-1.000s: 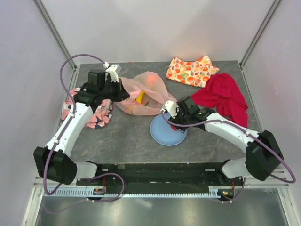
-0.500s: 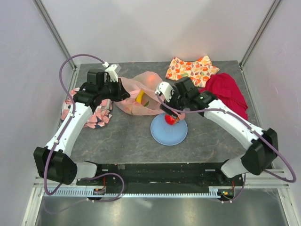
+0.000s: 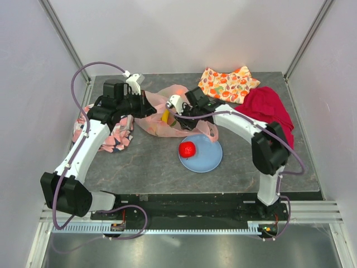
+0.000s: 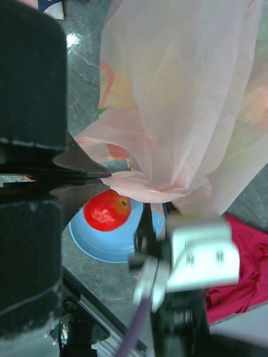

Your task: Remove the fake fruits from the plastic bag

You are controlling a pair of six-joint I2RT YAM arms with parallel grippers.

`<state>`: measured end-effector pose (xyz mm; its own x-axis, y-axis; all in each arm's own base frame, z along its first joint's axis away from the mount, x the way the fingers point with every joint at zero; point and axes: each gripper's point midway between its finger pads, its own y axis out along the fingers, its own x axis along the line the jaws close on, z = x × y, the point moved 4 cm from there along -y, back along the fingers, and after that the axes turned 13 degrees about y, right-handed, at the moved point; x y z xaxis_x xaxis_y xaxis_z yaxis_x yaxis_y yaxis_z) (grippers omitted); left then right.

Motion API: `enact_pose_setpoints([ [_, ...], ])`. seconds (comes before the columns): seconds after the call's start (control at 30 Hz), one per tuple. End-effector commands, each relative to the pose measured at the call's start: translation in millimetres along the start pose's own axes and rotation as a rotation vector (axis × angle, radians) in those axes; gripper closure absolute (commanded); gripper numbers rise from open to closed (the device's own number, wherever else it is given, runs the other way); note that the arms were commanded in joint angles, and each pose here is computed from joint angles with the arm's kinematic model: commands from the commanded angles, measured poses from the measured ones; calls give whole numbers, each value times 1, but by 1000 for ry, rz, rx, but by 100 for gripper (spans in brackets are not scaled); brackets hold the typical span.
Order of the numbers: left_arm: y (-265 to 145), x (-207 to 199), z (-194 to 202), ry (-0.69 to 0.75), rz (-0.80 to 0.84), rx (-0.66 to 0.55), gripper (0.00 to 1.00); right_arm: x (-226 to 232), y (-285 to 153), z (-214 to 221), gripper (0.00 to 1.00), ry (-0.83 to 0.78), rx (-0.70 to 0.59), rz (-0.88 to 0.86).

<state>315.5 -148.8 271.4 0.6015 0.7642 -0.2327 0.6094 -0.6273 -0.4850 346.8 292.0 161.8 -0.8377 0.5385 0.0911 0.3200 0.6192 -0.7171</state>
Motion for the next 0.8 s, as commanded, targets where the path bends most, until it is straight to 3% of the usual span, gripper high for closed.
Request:
enact_pose_setpoints([
  [0.0, -5, -5, -24, -9, 30, -69, 98, -25, 14, -45, 67, -27, -88, 102],
  [0.13, -7, -3, -23, -11, 23, -71, 98, -65, 29, -49, 68, 69, -63, 288],
  [0.33, -8, 0, -16, -13, 28, -56, 99, -109, 43, -44, 64, 144, -41, 418],
  [0.57, -2, -5, -14, -27, 85, -46, 98, -120, 55, -39, 45, 130, -33, 441],
  [0.7, 3, -3, -14, -34, 93, -36, 98, -124, 63, -37, 25, 129, -40, 447],
  [0.77, 5, -2, -15, -34, 95, -36, 98, -125, 69, -33, 21, 123, -26, 446],
])
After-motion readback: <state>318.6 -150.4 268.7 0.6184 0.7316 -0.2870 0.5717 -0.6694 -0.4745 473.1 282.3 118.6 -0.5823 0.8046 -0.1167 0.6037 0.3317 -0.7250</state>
